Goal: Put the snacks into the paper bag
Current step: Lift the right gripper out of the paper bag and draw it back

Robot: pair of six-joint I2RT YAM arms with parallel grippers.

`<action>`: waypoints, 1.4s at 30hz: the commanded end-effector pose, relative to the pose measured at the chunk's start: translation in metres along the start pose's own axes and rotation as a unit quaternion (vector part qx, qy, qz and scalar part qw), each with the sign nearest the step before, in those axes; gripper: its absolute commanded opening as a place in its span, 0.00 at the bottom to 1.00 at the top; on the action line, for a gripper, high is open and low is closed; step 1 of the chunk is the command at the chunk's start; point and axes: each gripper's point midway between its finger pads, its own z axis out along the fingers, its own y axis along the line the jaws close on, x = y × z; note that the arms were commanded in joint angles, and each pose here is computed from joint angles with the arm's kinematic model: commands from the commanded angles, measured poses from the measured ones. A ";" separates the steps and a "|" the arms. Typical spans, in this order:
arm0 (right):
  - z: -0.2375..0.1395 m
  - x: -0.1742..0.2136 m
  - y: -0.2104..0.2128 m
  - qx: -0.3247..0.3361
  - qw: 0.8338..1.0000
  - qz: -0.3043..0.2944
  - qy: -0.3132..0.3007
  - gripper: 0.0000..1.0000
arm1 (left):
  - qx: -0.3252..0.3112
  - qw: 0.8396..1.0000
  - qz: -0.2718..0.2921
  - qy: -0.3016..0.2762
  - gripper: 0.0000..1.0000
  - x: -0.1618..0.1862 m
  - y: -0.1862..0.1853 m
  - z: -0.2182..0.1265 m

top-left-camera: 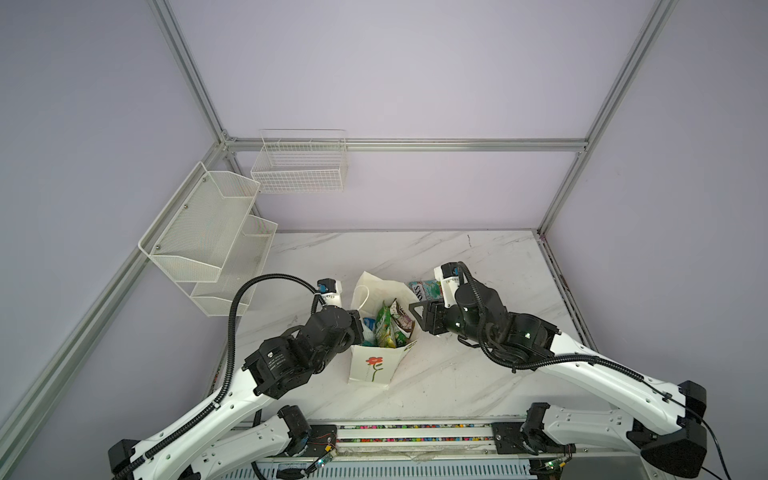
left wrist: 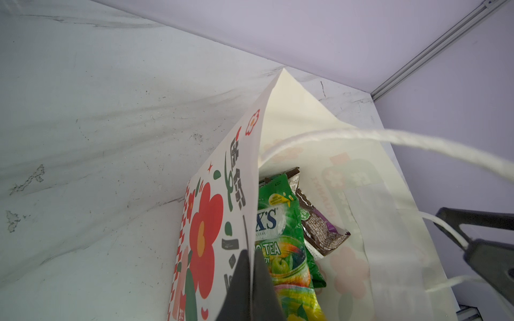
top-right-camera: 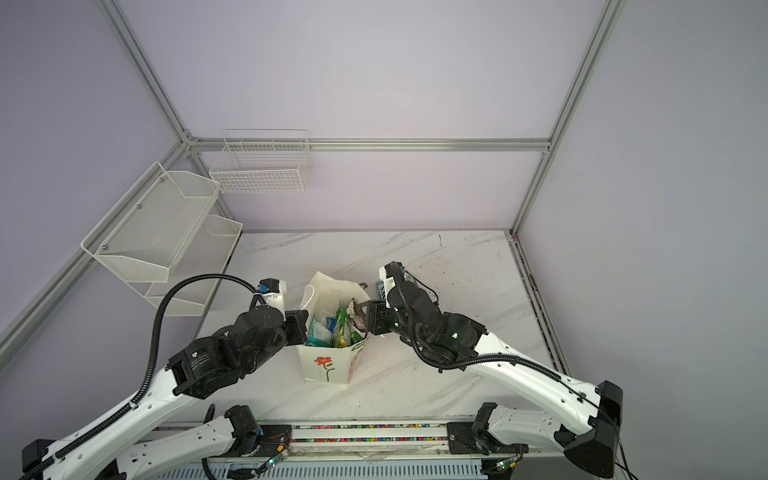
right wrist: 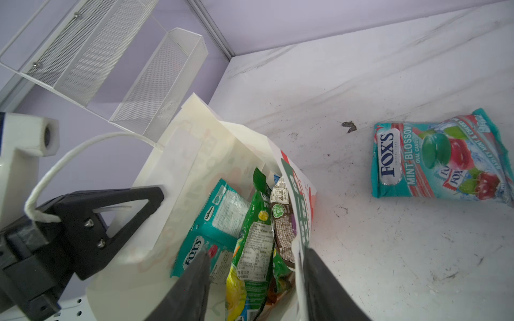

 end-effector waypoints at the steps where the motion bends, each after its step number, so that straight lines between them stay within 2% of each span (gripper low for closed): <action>1: -0.023 -0.029 0.019 -0.034 0.998 0.002 -0.044 0.62 | 0.000 1.000 -0.008 -0.024 0.00 -0.012 -0.003 0.000; 6: -0.039 -0.038 0.017 -0.032 0.997 0.005 -0.066 0.67 | -0.001 1.000 -0.007 -0.022 0.00 -0.011 -0.004 0.002; 16: -0.053 -0.053 0.006 -0.001 0.996 0.007 -0.092 0.71 | 0.000 1.000 -0.007 -0.024 0.00 -0.013 -0.004 0.000; 42: -0.031 -0.066 -0.070 0.070 0.994 0.044 -0.071 0.73 | 0.003 1.000 -0.007 -0.023 0.00 -0.014 -0.004 -0.003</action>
